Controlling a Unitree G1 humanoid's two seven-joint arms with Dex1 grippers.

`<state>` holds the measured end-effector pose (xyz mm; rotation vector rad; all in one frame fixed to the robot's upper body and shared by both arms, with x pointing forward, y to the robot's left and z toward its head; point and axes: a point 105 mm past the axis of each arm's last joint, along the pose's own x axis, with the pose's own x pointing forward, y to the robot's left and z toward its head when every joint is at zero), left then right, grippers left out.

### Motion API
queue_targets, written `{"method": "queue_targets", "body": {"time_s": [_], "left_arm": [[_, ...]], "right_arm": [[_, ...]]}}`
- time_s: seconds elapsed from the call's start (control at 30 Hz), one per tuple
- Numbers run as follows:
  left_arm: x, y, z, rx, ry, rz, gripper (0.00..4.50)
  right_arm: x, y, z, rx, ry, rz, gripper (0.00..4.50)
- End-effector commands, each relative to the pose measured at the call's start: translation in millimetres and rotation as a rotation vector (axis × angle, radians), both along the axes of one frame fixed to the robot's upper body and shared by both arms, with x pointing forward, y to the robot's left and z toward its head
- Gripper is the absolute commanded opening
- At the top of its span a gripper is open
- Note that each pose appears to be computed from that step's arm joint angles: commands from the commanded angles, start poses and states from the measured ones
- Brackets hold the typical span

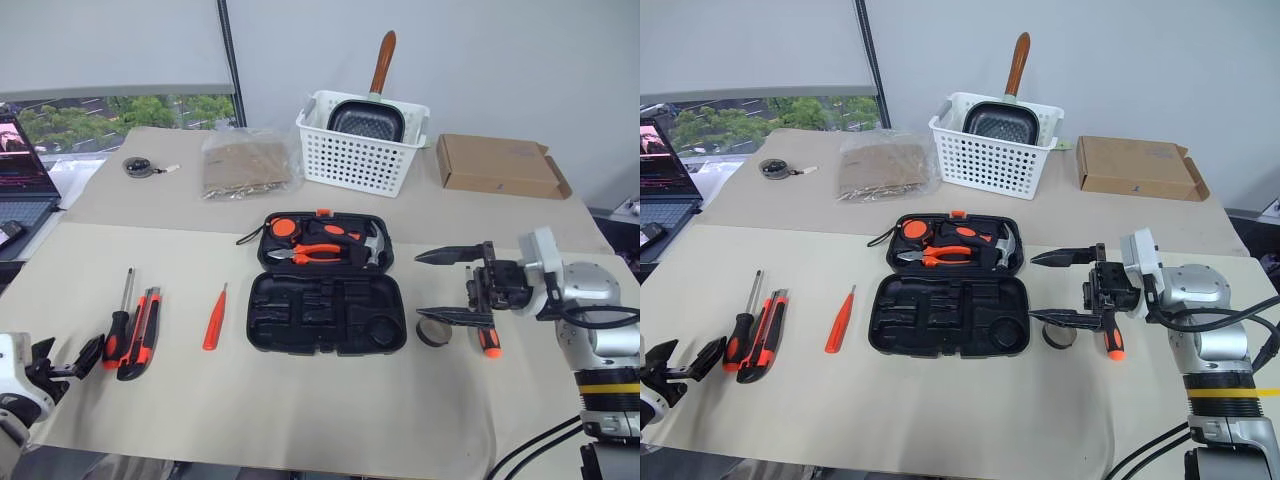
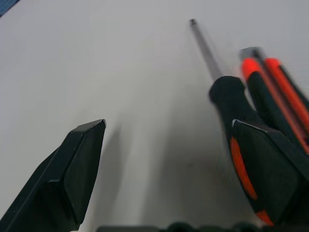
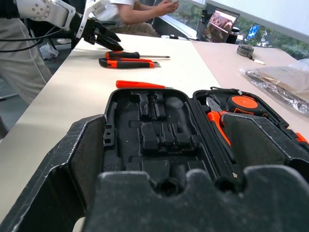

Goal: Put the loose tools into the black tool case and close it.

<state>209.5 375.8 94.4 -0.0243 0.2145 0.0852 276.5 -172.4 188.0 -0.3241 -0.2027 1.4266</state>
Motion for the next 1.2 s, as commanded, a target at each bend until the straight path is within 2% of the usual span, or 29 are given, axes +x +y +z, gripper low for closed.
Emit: {"method": "queue_targets", "body": {"time_s": [0.03,0.2,0.43,0.83,0.97,1.1,1.2], "left_arm": [[6,-8,47,-0.013,-0.22,-0.052,4.5],[10,-19,46,-0.036,-0.173,-0.07,4.5],[9,-25,16,-0.065,-0.006,0.018,4.5],[-8,-5,-10,-0.134,0.063,0.163,4.5],[-7,-2,-15,-0.139,0.074,0.17,4.5],[-4,-4,-20,-0.138,0.096,0.154,3.45],[-3,-3,-20,-0.138,0.095,0.149,2.36]], "right_arm": [[-3,-3,7,0.007,-0.038,-0.005,4.41],[-3,-6,6,0.005,-0.037,-0.023,4.41],[-5,-8,7,0.001,-0.036,-0.036,4.41],[-1,-9,10,-0.004,-0.039,-0.046,4.41],[-1,-8,11,-0.001,-0.043,-0.046,4.41],[-1,-8,12,0.004,-0.046,-0.049,4.5],[-2,-9,12,0.005,-0.046,-0.053,4.5]]}}
